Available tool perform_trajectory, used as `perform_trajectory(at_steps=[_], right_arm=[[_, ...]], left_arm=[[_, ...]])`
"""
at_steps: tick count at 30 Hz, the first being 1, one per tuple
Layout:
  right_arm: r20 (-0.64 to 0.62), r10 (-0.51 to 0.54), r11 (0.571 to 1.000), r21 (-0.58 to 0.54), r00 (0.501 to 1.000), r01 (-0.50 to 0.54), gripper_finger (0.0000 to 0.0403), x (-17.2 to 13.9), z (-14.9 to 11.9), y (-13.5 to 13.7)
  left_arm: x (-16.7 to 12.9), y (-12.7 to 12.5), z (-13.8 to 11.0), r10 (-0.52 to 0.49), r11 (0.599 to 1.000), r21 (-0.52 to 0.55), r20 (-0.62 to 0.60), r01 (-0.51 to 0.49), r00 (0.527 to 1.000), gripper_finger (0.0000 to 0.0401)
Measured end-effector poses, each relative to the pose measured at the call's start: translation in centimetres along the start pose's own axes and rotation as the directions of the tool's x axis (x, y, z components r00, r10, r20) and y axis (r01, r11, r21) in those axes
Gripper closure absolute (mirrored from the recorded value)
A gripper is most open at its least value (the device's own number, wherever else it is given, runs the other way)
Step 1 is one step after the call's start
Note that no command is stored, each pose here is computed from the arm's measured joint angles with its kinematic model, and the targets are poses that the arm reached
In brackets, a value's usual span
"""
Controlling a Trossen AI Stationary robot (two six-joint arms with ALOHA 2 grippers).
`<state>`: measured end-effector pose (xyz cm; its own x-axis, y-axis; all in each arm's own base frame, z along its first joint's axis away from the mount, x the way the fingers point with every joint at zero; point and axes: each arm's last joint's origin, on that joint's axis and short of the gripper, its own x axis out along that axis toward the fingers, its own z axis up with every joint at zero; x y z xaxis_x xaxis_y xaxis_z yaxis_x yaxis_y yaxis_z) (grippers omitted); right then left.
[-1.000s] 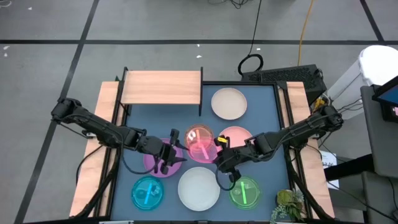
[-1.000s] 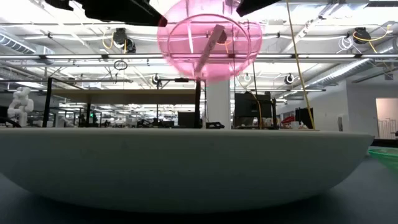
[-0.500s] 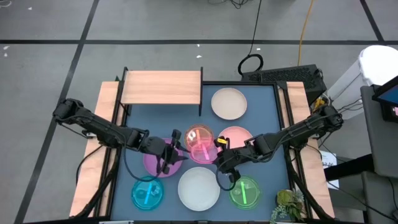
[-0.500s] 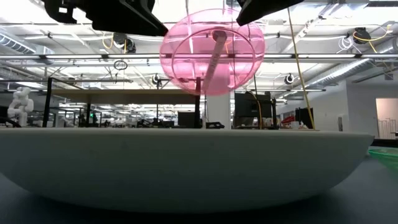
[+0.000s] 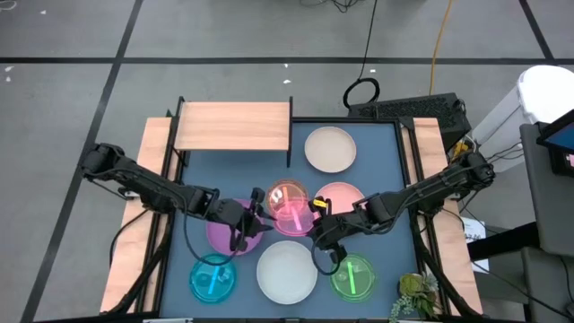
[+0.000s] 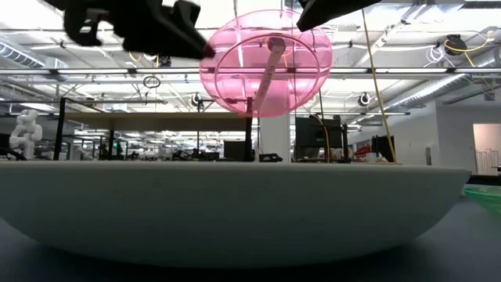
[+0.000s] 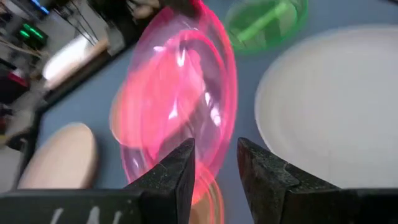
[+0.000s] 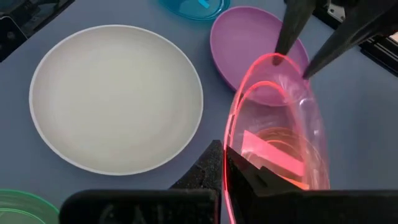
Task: Place and stack plates onto a shelf
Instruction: Put the light pink plate on the shelf
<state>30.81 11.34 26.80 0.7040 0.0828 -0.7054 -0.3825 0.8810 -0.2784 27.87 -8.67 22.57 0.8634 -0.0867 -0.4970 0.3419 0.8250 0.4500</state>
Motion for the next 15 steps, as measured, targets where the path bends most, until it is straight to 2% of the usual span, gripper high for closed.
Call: perform_trajectory(at_steps=[15], right_arm=[[0.007, -0.003, 1.0, -0.002, 1.0, 0.003, 0.0403, 0.01, 0.07, -0.07]], left_arm=[[0.16, -0.05, 0.03, 0.001, 0.997, 0.083, 0.008, -0.002, 1.0, 0.0277]])
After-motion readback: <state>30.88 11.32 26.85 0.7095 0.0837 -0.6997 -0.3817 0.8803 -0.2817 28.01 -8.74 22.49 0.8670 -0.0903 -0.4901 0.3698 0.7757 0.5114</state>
